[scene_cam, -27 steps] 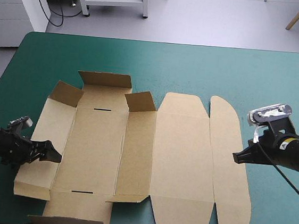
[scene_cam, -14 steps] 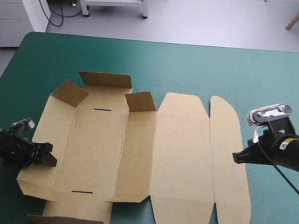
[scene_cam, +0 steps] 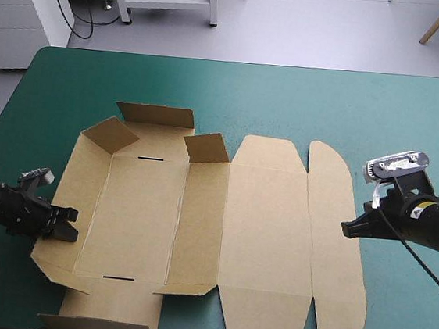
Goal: Fold the box
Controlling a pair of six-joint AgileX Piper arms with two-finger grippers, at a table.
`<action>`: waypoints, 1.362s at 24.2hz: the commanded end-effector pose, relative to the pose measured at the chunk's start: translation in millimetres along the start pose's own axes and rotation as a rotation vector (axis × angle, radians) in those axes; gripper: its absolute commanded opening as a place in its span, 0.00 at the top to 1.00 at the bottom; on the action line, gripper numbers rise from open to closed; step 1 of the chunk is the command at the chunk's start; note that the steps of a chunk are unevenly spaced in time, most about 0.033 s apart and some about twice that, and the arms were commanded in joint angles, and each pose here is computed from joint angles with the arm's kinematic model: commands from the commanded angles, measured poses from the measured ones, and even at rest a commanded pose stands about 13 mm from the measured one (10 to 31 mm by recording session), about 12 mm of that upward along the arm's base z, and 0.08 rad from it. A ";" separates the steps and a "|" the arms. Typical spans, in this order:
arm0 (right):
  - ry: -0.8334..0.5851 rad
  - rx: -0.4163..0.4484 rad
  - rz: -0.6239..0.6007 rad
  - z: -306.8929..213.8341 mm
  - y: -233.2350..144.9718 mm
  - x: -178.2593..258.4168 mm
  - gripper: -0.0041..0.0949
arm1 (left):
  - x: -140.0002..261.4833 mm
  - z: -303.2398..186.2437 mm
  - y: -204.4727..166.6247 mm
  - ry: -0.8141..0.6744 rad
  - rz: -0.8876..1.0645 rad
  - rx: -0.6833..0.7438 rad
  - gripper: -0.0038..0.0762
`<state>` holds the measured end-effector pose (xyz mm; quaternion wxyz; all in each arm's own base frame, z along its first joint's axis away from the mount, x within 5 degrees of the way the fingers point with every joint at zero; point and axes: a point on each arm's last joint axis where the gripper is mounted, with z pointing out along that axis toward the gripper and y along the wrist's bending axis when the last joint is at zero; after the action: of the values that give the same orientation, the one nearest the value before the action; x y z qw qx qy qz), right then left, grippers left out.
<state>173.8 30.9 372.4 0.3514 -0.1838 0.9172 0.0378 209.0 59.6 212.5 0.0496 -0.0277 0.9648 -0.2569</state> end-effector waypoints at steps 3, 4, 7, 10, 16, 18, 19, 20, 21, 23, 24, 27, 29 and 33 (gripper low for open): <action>-0.116 0.039 -0.005 -11.3 -3.4 -11.5 0.98 | -20.4 -21.7 -43.0 -0.077 0.193 -0.007 0.96; -0.117 0.040 -0.006 -11.7 -3.4 -11.4 0.98 | -23.8 -23.2 -49.8 -0.079 0.231 -0.019 0.96; -0.142 0.056 -0.015 -18.7 -3.0 -10.3 0.98 | -37.7 -29.4 -77.0 -0.091 0.384 -0.076 0.96; -0.208 0.092 -0.019 -31.3 -2.8 -9.3 0.98 | -51.0 -36.8 -103.7 -0.144 0.509 -0.141 0.96; -0.395 0.247 0.002 -78.4 -3.5 4.3 0.98 | -68.5 -57.2 -172.5 -0.282 0.850 -0.332 0.96; -0.427 0.287 0.023 -90.2 -3.7 10.8 0.98 | -69.5 -58.0 -193.8 -0.337 0.955 -0.372 0.96; -0.431 0.294 0.033 -93.2 -3.4 13.2 0.98 | -69.8 -58.1 -200.7 -0.362 0.985 -0.380 0.96; -0.432 0.303 0.042 -95.4 -3.6 15.1 0.98 | -69.6 -57.2 -205.4 -0.377 1.007 -0.384 0.96; -0.435 0.300 0.059 -97.4 -2.9 17.1 0.98 | -69.4 -56.1 -210.8 -0.395 1.035 -0.391 0.96; -0.422 0.285 0.104 -100.0 -1.3 21.3 0.98 | -70.0 -53.6 -226.2 -0.473 1.094 -0.433 0.96; -0.409 0.278 0.113 -101.3 -0.7 22.2 0.98 | -70.1 -52.7 -232.6 -0.506 1.136 -0.454 0.96; -0.400 0.275 0.125 -103.4 -0.3 22.9 0.98 | -65.1 -48.2 -258.2 -0.595 1.336 -0.553 0.96; -0.399 0.272 0.129 -103.3 -0.2 23.1 0.98 | -61.4 -43.3 -275.1 -0.656 1.431 -0.608 0.96; -0.398 0.271 0.138 -103.2 -0.2 23.2 0.98 | -53.3 -34.2 -296.5 -0.701 1.590 -0.669 0.96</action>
<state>93.9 4.4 420.3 0.5036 -0.0688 0.8609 -0.0224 273.5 -163.4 364.6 0.4114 0.5358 0.7250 0.1340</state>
